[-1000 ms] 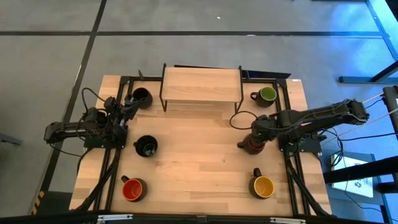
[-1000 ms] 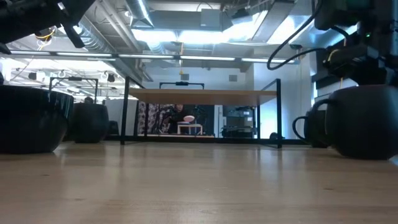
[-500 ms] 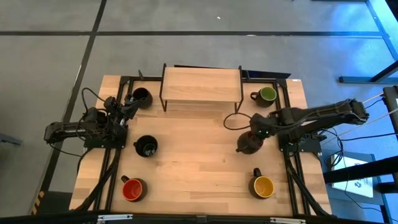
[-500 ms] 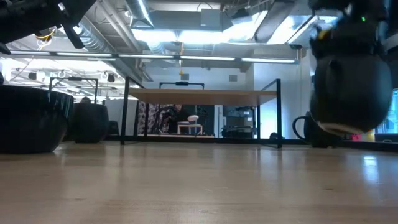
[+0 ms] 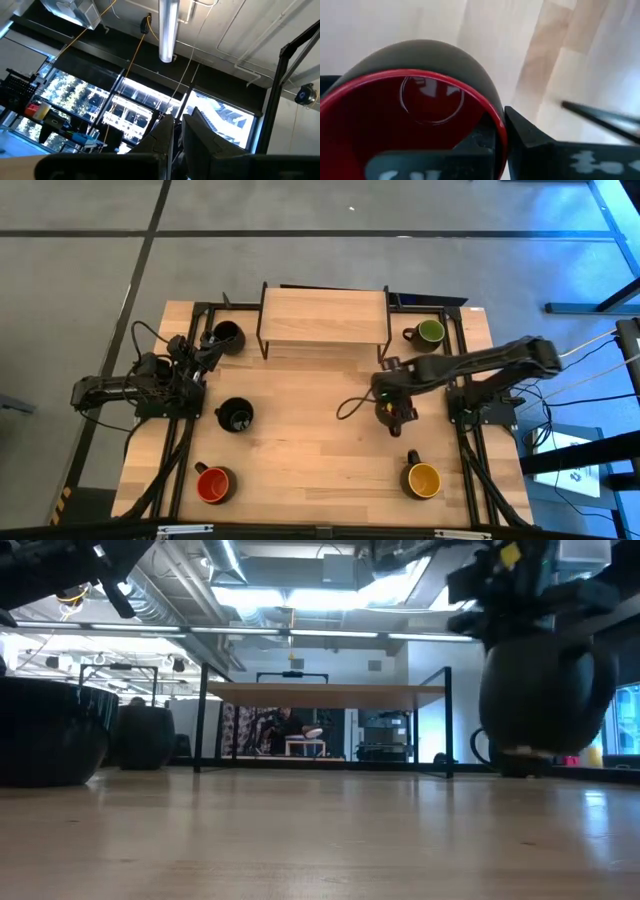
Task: Place coffee mugs
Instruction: Put the red mug on the shelf
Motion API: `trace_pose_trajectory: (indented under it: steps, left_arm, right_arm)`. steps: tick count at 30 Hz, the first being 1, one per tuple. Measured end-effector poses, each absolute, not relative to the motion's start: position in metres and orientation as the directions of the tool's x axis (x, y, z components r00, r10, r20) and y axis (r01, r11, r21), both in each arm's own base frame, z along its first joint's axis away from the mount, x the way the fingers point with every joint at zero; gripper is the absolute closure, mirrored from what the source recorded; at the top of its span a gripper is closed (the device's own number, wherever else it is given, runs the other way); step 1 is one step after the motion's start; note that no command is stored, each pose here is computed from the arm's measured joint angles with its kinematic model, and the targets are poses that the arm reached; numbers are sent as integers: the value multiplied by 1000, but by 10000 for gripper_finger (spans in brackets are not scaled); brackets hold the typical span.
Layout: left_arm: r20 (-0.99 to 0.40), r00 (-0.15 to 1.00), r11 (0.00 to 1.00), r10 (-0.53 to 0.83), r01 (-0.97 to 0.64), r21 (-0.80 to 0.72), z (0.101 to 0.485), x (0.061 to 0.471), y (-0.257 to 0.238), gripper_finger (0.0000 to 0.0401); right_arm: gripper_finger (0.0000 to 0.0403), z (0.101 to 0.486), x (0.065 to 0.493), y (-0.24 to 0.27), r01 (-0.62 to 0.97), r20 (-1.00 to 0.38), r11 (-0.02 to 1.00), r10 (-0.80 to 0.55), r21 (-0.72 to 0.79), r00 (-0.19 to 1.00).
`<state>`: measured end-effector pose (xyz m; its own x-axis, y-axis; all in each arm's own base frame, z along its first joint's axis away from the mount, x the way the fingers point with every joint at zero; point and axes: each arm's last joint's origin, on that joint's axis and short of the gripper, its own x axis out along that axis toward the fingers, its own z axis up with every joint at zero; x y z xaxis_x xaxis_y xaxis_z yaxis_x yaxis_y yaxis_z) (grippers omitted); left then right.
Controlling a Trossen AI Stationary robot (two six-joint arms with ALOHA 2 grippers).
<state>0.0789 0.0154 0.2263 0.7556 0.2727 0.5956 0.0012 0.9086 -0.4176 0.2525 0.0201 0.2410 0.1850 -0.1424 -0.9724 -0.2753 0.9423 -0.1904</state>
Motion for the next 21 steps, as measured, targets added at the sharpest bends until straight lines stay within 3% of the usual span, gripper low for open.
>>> trace_pose_trajectory:
  steps: [5, 13, 21]
  left_arm:
    - [595, 756, 908, 274, 0, -418, 226, 79, 15, 369]
    - [595, 755, 909, 274, 0, -418, 226, 79, 15, 369]
    - [595, 755, 909, 274, -1, -417, 226, 79, 15, 369]
  right_arm:
    - [398, 227, 279, 21, -354, -977, 913, -169, -204, 127]
    - [398, 215, 294, 12, -331, -984, 927, -161, -177, 76]
    - [394, 215, 297, 9, -293, -978, 933, -185, -207, 101]
